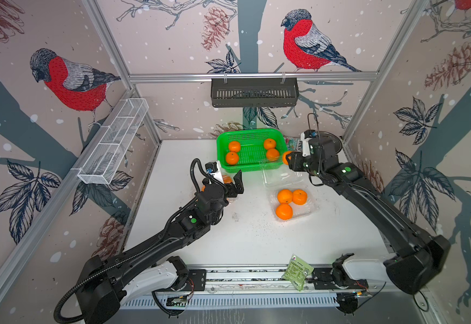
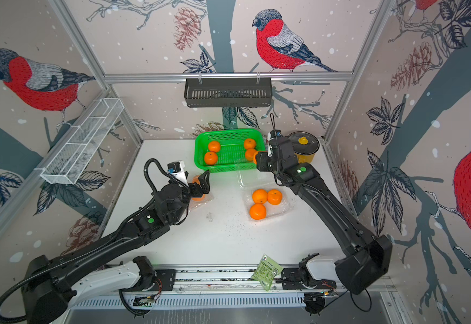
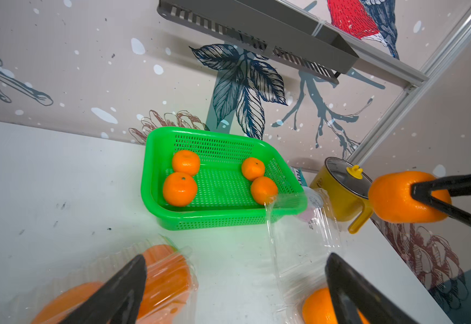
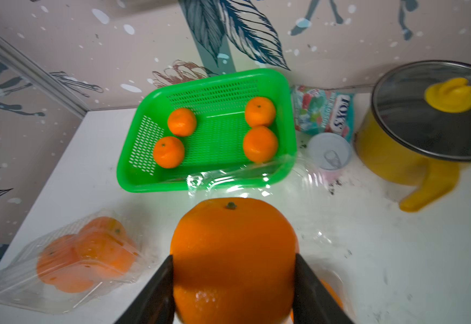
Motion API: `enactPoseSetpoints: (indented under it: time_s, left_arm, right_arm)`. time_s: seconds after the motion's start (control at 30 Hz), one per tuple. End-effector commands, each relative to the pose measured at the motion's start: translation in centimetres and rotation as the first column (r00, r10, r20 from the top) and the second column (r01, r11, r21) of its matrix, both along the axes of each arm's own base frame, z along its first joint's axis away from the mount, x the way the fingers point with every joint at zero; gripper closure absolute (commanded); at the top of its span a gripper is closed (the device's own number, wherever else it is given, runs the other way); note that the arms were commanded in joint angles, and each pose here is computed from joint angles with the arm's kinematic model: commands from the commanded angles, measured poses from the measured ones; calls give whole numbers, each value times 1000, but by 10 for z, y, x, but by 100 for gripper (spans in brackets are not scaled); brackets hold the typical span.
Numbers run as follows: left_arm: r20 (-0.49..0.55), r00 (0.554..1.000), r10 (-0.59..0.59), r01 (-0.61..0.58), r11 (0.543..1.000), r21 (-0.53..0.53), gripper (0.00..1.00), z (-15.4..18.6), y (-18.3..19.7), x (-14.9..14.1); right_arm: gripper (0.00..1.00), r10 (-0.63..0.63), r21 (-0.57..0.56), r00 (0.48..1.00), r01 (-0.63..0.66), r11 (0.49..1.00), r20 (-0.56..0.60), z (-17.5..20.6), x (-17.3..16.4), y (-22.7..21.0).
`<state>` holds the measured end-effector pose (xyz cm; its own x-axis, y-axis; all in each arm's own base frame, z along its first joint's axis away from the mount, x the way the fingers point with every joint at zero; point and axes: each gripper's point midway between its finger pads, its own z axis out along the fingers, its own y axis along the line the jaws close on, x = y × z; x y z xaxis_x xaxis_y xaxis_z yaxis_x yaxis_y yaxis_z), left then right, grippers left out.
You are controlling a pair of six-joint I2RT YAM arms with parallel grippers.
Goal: Take oranges out of containers
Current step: Place the orange in the basket.
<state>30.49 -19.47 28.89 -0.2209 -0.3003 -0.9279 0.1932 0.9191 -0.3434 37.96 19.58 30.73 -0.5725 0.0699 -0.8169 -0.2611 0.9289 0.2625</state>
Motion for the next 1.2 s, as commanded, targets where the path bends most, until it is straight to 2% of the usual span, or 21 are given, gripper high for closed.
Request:
enactPoseSetpoints:
  time_s: [0.0,0.1,0.27,0.53,0.67,0.87,1.17]
  left_arm:
    - [-26,999,39,-39,999,25,3,-1,7,2]
    - [-35,998,58,-57,998,33,3,0,12,1]
    - [-54,995,82,-81,996,27,3,-2,22,4]
    - [-52,995,86,-87,996,-17,3,1,30,1]
    - [-64,994,92,-93,996,-18,2,-2,30,2]
    - [-79,993,83,-87,995,-49,2,-9,29,0]
    - [-91,993,80,-85,995,-52,2,-12,28,1]
  right_arm:
    - [56,110,70,985,-120,990,135,38,29,35]
    - [57,151,82,975,-166,983,160,44,59,54]
    - [58,206,110,967,-223,968,153,30,105,80]
    - [58,350,82,936,-353,932,46,-42,157,119]
    - [57,406,91,913,-403,911,-20,-79,172,133]
    - [57,423,76,902,-418,905,-86,-133,188,134]
    - [56,418,37,899,-417,908,-127,-178,203,117]
